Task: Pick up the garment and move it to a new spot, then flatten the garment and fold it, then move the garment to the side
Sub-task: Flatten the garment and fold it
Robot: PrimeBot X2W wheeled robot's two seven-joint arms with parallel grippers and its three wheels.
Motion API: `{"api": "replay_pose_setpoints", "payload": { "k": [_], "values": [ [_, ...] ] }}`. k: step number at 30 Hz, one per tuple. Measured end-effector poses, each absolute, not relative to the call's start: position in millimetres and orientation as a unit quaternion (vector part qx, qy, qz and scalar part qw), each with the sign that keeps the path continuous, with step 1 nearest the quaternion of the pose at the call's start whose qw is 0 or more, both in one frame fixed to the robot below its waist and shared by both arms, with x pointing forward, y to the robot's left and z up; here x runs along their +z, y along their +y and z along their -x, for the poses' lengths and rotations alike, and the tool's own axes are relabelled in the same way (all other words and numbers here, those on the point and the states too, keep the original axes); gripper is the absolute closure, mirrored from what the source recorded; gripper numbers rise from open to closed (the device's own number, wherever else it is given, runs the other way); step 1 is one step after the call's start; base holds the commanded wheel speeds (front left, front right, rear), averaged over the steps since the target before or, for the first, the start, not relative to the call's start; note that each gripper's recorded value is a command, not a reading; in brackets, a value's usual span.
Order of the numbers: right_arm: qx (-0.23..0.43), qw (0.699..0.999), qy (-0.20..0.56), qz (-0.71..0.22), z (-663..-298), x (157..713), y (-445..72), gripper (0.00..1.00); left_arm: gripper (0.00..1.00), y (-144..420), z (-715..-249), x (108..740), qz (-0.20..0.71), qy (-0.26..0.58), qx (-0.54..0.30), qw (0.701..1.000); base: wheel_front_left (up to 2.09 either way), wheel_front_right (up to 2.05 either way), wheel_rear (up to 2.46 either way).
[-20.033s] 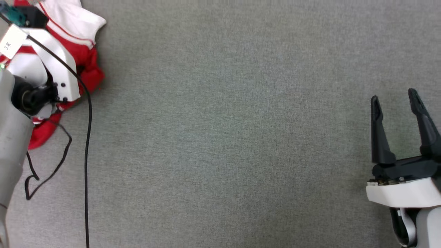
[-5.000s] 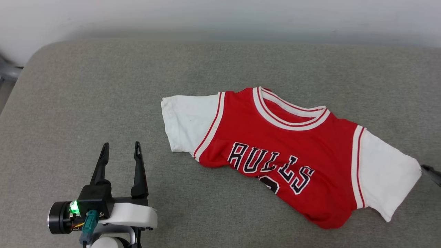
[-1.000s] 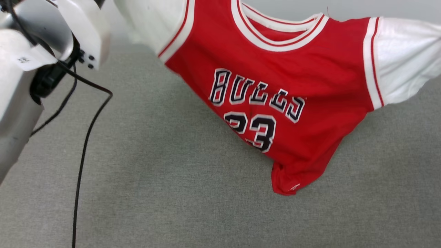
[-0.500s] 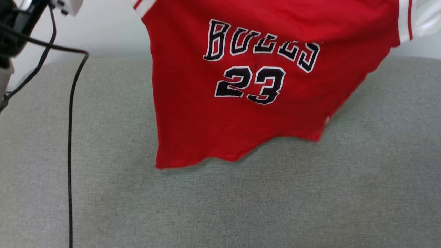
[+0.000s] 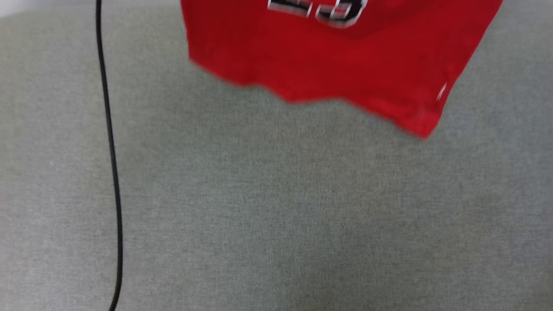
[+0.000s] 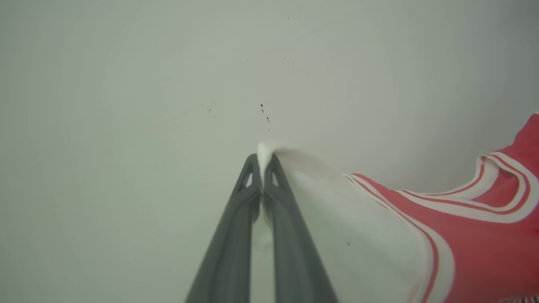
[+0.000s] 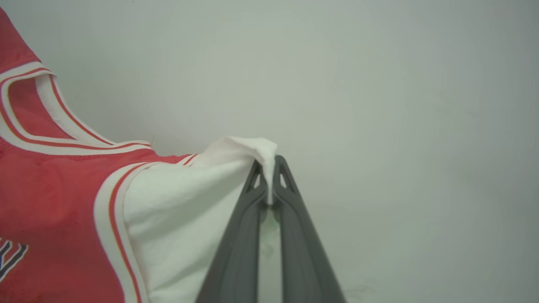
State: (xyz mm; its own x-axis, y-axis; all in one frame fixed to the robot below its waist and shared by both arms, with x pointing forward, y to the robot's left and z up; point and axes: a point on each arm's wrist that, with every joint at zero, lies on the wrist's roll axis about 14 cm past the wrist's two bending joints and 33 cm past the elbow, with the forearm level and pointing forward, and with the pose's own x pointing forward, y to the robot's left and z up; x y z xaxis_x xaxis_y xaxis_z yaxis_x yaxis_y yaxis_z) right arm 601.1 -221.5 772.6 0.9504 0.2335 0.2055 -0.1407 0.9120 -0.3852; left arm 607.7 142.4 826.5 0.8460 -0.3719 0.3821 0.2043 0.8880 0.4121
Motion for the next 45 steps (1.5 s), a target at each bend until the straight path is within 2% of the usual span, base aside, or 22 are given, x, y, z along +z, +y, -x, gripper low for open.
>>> {"api": "replay_pose_setpoints", "payload": {
  "k": [11,15,20,31,37,45],
  "values": [
    [0.081,0.964,-0.157,0.197,-677,775,-215,1.00,1.00,146,-684,806,-0.151,-0.250,-0.133,0.947,0.00,0.00,0.00],
    [0.083,0.966,-0.141,0.199,-703,744,-215,1.00,1.00,146,-712,768,-0.136,-0.232,-0.138,0.953,0.00,0.00,0.00],
    [0.095,0.969,-0.122,0.191,-710,713,-213,1.00,1.00,147,-717,738,-0.124,-0.216,-0.144,0.958,0.00,0.00,0.00],
    [0.146,0.976,-0.076,0.146,-680,648,-195,1.00,1.00,169,-685,668,-0.082,-0.155,-0.142,0.974,0.00,0.00,0.00],
    [0.175,0.977,-0.036,0.118,-641,605,-187,1.00,1.00,187,-647,615,-0.053,-0.101,-0.123,0.986,0.00,0.00,0.00],
    [0.190,0.978,0.028,0.084,-579,548,-191,1.00,1.00,199,-573,548,-0.002,-0.027,-0.097,0.995,0.00,0.00,0.00]
  ]
}}
